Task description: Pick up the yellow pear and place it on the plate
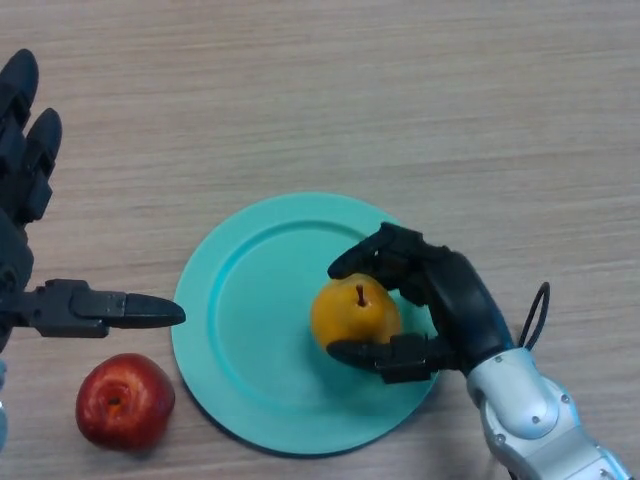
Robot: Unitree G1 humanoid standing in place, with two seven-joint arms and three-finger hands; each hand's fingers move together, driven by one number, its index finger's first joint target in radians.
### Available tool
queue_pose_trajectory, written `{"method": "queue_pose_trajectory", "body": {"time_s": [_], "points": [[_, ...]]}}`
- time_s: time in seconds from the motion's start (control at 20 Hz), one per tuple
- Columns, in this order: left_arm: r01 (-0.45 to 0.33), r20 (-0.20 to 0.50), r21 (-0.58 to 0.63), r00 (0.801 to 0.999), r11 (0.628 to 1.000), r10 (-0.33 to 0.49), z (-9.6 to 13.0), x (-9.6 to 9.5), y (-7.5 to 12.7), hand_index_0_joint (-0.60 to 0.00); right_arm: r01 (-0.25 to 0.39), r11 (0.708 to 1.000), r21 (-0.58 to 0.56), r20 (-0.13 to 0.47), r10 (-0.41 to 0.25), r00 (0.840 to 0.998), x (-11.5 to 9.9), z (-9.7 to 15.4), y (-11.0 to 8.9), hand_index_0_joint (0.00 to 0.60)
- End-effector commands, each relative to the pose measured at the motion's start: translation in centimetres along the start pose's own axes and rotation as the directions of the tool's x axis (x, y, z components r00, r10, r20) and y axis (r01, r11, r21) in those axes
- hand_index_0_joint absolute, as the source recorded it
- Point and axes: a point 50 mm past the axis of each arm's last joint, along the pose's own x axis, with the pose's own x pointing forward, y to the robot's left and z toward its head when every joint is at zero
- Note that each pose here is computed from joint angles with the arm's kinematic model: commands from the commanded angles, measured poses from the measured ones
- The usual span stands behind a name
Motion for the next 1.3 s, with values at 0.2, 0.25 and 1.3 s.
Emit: {"method": "queue_pose_trajectory", "body": {"time_s": [0.2, 0.25, 1.3], "points": [[-0.029, 0.206, 0.04, 0.978, 0.999, 0.02, 3.0, 0.0, 1.1, 0.0, -0.015, 0.998, -0.054, 0.11, 0.02, 0.994, 0.0, 2.1, -0.2, 0.55], [-0.029, 0.206, 0.041, 0.978, 0.999, 0.02, 3.0, 0.0, 1.1, 0.0, -0.016, 0.998, -0.058, 0.11, 0.022, 0.994, 0.0, 2.1, -0.2, 0.45], [-0.058, 0.204, 0.031, 0.978, 0.998, 0.051, 2.7, 0.6, 0.5, 0.0, 0.156, 0.987, -0.026, 0.382, -0.134, 0.914, -6.6, 8.4, -10.5, 0.0]]}}
